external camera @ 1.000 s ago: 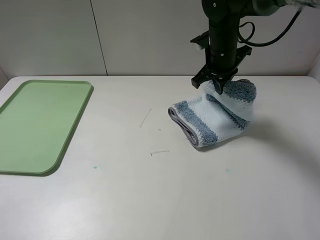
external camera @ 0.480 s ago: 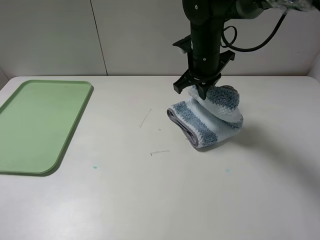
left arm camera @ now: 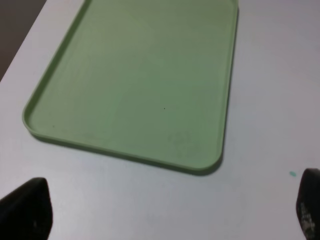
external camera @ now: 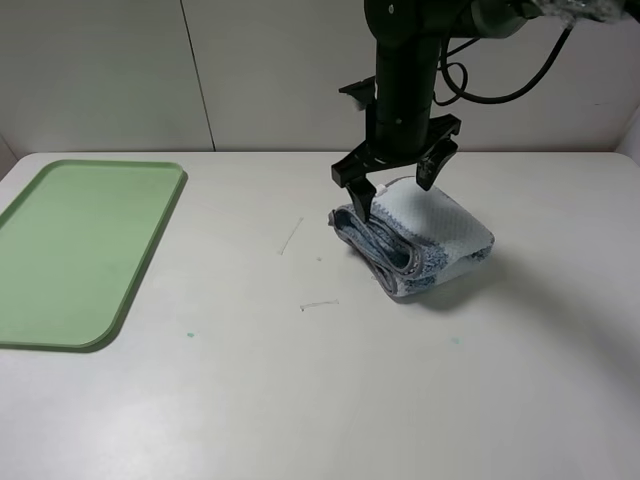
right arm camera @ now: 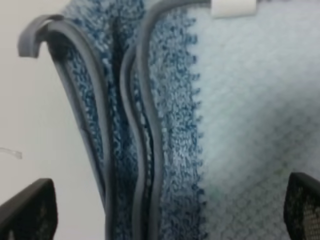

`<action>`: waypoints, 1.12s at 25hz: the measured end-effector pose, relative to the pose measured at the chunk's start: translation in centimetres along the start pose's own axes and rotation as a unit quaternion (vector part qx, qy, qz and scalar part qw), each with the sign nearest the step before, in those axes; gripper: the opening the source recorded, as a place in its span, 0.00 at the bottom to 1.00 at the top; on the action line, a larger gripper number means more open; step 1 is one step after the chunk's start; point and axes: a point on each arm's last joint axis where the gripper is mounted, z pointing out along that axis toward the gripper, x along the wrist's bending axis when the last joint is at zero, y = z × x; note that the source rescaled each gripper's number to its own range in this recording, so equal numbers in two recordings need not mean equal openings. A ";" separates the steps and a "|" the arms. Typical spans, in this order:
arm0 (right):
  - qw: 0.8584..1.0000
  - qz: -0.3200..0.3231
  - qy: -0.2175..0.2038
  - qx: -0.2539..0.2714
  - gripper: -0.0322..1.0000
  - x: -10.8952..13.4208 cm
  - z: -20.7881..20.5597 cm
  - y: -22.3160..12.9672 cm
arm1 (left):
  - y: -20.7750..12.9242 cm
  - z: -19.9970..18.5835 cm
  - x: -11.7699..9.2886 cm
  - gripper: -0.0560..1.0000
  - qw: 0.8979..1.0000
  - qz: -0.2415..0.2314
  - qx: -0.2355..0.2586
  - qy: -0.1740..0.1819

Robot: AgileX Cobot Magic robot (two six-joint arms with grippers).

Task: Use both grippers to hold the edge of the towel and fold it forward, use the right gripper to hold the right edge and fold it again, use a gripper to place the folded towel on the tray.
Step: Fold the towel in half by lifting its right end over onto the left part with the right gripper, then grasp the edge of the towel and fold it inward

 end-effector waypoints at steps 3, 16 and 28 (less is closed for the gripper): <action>1.000 0.001 0.000 -0.007 1.00 -0.1 -0.6 -0.1 | 0.0 0.0 0.0 0.98 1.000 0.000 0.000 0.000; 0.988 0.011 0.072 -0.137 1.00 -0.3 -12.6 -4.0 | 0.0 0.0 0.0 0.98 1.000 0.000 0.000 0.000; 0.989 0.007 0.082 -0.120 1.00 -1.0 -14.4 -15.2 | 0.0 0.0 0.0 0.98 1.000 0.000 0.000 0.000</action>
